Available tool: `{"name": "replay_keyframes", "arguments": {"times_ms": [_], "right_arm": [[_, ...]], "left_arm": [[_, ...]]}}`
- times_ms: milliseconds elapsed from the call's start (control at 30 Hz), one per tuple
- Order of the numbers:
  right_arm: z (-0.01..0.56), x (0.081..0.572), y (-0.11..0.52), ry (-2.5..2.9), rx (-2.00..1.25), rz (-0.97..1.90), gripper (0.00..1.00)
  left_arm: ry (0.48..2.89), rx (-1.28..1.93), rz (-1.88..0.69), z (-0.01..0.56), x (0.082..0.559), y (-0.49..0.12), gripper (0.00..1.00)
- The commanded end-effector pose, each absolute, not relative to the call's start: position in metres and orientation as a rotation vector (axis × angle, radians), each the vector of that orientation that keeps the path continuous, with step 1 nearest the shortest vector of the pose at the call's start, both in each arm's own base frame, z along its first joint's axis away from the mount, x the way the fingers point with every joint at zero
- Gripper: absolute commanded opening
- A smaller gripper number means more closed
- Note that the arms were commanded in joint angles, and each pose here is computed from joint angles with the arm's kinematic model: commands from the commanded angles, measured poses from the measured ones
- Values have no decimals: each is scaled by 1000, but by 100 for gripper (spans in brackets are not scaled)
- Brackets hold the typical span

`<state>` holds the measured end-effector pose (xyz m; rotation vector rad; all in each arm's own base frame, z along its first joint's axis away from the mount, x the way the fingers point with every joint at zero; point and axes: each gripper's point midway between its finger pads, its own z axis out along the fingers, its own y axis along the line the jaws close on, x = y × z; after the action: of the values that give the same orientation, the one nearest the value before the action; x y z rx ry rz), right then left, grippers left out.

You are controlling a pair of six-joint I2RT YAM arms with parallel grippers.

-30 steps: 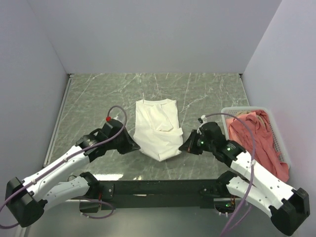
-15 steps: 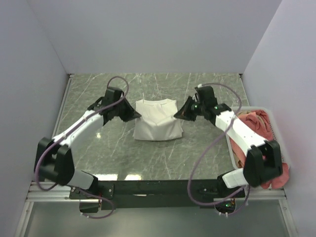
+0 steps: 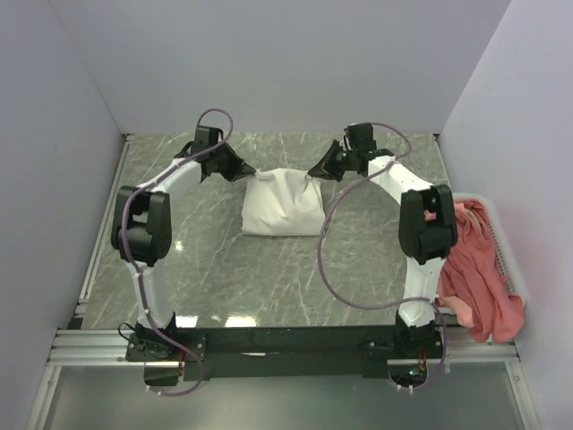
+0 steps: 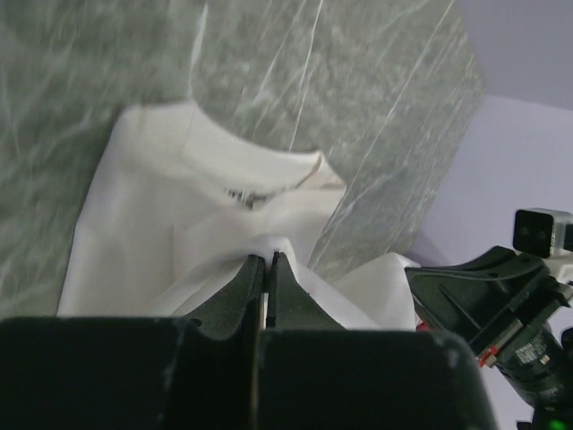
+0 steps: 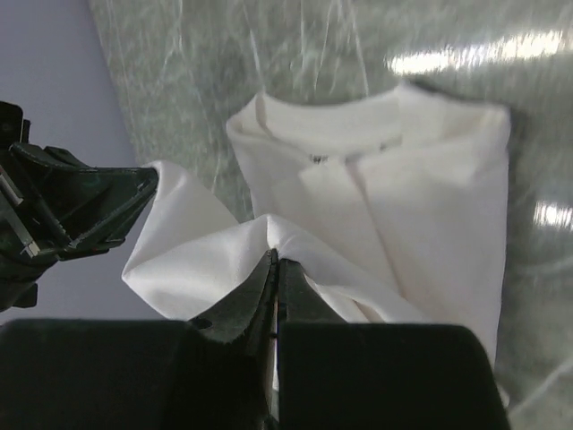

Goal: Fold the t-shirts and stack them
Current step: Fold the tshirt

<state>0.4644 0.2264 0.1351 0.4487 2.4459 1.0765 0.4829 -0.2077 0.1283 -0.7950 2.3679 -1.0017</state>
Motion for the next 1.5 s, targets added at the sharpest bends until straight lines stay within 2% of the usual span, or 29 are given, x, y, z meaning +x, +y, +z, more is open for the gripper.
{"name": "replay_keyframes", "arguments": {"times_ms": [0,100,133,267,333,367,433,467,567,633,667,733,833,933,967,1067,1267,1467], "right_arm": [[150,502,234,2348,388,1169,0],[129,524,228,2353,430,1162,0],[119,530,226,2358,455,1165,0],[104,548,205,2333,544,1181,0],[101,554,198,2311,574,1186,6],[100,556,195,2308,583,1186,16],[97,561,185,2308,597,1174,28],[103,565,183,2297,588,1166,37],[111,566,172,2288,593,1124,47],[131,562,170,2264,570,1095,49],[131,559,168,2266,577,1063,50],[151,546,180,2258,518,1036,50],[160,524,203,2263,456,1027,49],[158,502,237,2292,383,1041,49],[154,492,253,2309,350,1056,48],[142,485,275,2349,312,1046,47],[83,481,276,2497,345,860,46],[40,475,236,2585,358,444,45]], "left_arm": [[2249,-688,-1116,153,527,-206,0],[2227,-681,-1174,145,543,-207,0],[2266,-704,-1150,126,547,-203,0],[2244,-663,-1182,123,567,-203,1],[2233,-643,-1191,126,575,-203,0],[2248,-651,-1180,119,576,-201,3],[2235,-661,-1181,120,580,-195,8],[2218,-669,-1182,126,580,-190,16],[2156,-716,-1184,140,581,-166,37],[2128,-776,-1125,139,579,-143,45],[2096,-769,-1112,156,577,-137,51],[2123,-774,-1069,156,567,-137,50],[2153,-696,-1063,167,547,-168,39],[2179,-635,-1107,165,529,-205,21],[2191,-630,-1135,162,524,-215,12],[2258,-615,-1158,137,510,-241,1],[2375,-705,-1113,77,489,-250,1],[2460,-825,-977,27,465,-235,1]]}}
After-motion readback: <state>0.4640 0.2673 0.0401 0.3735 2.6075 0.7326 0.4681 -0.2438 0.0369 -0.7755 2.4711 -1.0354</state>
